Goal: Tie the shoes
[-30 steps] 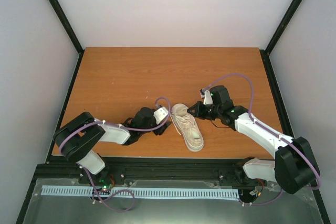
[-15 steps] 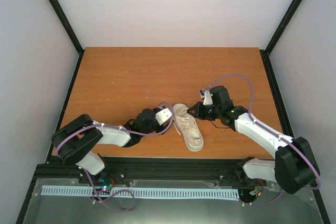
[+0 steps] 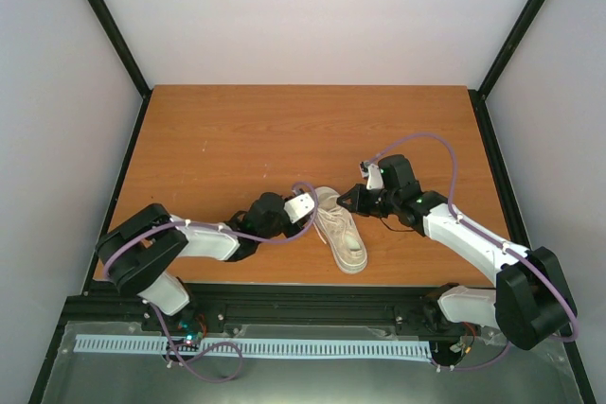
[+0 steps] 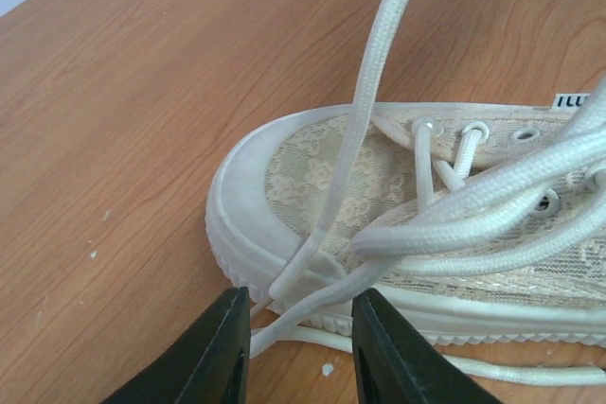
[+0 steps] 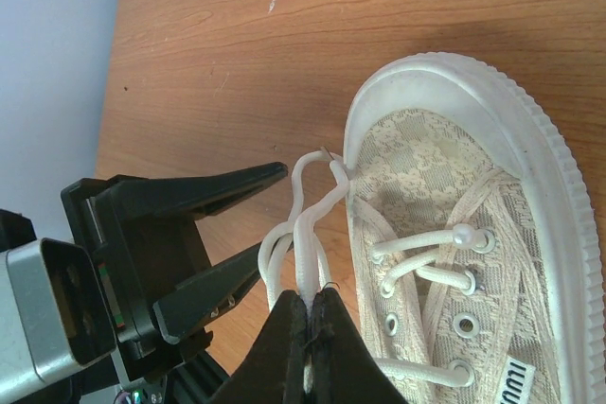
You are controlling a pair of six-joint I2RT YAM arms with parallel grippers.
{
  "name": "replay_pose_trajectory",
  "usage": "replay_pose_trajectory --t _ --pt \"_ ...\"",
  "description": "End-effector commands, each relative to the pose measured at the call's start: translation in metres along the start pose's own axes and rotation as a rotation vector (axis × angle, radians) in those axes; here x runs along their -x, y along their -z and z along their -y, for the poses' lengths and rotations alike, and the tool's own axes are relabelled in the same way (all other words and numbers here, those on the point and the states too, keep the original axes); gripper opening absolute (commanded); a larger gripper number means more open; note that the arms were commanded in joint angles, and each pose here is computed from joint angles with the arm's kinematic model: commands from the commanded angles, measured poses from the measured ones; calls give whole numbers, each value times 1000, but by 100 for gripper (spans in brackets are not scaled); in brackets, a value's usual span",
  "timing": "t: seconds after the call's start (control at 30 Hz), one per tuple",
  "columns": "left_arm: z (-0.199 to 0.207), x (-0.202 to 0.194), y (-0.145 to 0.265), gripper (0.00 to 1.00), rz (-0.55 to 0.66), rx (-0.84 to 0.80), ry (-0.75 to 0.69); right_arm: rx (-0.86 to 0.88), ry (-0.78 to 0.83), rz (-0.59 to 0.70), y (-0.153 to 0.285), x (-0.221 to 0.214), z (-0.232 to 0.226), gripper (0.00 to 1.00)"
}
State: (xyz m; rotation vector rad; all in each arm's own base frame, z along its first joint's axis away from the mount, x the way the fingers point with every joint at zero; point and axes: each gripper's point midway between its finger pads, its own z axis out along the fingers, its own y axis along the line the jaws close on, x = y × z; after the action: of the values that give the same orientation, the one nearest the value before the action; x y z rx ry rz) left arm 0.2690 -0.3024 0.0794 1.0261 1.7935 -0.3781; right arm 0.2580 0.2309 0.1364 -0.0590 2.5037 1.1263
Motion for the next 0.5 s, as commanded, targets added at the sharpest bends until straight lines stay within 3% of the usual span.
replay_pose_trajectory --t 0.0,0.17,0.37,0.47 --pt "6 15 -7 30 25 -33 -17 17 23 19 4 1 -3 3" --pt "9 14 -10 22 11 -48 -12 17 24 23 5 1 -4 3" --pt "6 10 -12 1 -29 -35 23 -15 18 46 7 4 1 3" --pt "4 2 -5 1 -58 -18 78 -61 13 101 12 15 5 3"
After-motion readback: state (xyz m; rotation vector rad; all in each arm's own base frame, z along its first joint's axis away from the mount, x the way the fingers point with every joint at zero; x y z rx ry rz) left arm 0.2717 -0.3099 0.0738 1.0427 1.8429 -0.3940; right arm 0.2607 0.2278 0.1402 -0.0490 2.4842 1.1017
